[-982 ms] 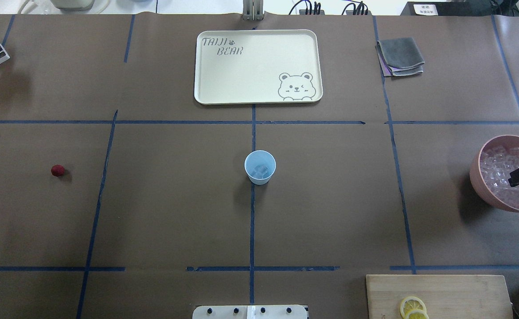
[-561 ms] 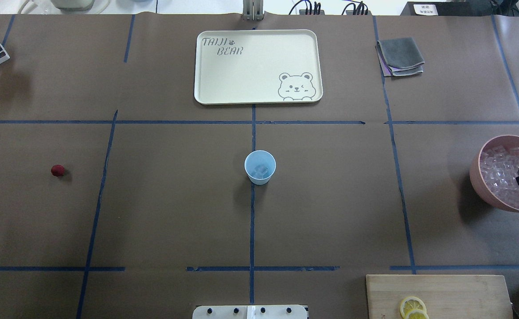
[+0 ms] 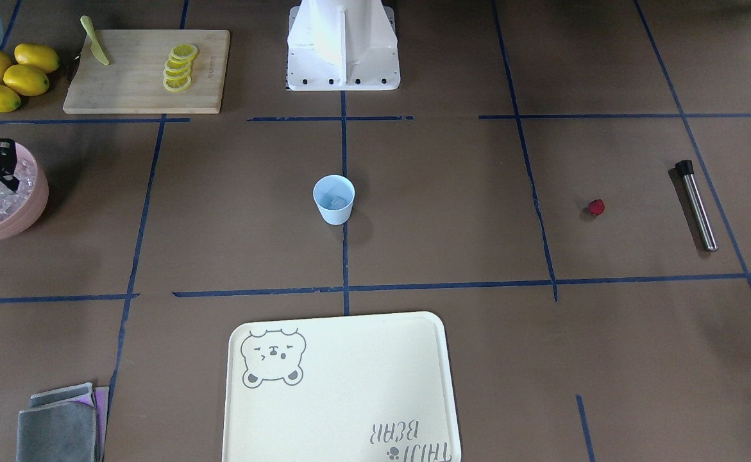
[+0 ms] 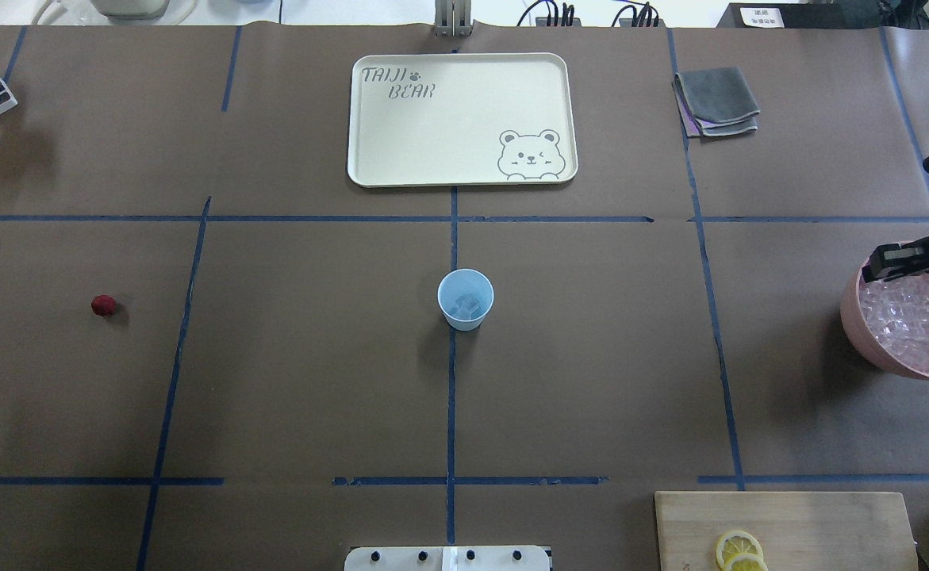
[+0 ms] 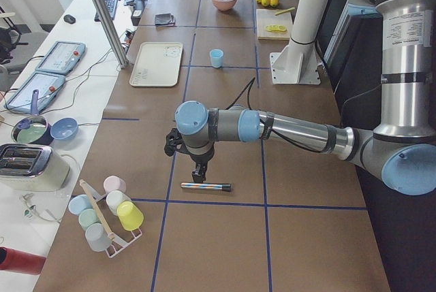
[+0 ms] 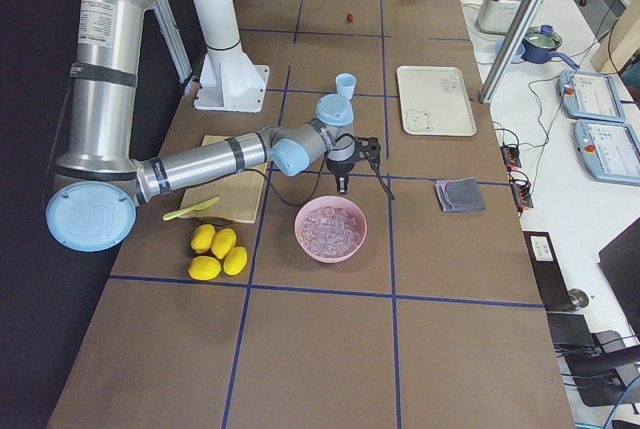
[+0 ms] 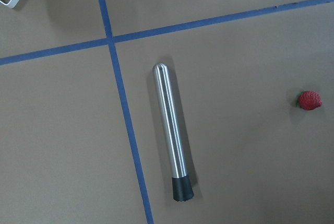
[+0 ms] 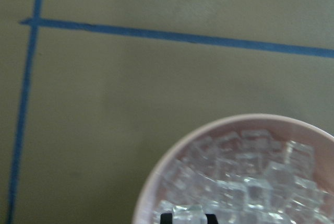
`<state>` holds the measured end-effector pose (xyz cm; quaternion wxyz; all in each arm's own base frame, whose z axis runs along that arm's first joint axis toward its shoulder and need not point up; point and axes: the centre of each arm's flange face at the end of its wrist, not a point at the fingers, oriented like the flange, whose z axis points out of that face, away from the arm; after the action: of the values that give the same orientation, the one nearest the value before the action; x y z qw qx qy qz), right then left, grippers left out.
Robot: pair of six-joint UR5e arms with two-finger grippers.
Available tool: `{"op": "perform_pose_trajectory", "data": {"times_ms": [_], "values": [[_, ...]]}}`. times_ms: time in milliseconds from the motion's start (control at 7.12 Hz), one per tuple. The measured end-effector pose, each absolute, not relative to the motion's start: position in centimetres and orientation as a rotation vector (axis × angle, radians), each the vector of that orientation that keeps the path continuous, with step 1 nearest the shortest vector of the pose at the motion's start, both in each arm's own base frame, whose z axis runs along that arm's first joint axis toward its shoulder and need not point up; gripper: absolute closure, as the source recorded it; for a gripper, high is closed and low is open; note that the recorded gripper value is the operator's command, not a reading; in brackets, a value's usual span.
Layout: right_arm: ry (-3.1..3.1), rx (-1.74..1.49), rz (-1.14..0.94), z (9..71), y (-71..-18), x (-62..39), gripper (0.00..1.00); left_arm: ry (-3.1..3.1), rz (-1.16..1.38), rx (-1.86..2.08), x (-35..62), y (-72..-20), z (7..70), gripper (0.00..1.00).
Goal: Mash ice and strawberries in cup
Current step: 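Grasp a third ice cube from the bowl with the right gripper, then carry the third ice cube to the blue cup and release it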
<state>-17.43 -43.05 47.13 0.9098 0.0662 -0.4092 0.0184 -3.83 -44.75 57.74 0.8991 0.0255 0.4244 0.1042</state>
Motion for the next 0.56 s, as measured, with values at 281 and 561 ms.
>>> {"op": "perform_pose_trajectory", "data": {"times_ms": [281,561], "values": [[-0.977,0.077,0.165,38.6,-43.2,-23.9,0.99,0.879,0.216,0.052,-3.8,-44.7,57.8,0.0],[-1.09,-0.001,0.26,30.0,-41.7,-33.0,0.99,0.879,0.215,0.045,-3.8,-44.7,58.1,0.0]]}}
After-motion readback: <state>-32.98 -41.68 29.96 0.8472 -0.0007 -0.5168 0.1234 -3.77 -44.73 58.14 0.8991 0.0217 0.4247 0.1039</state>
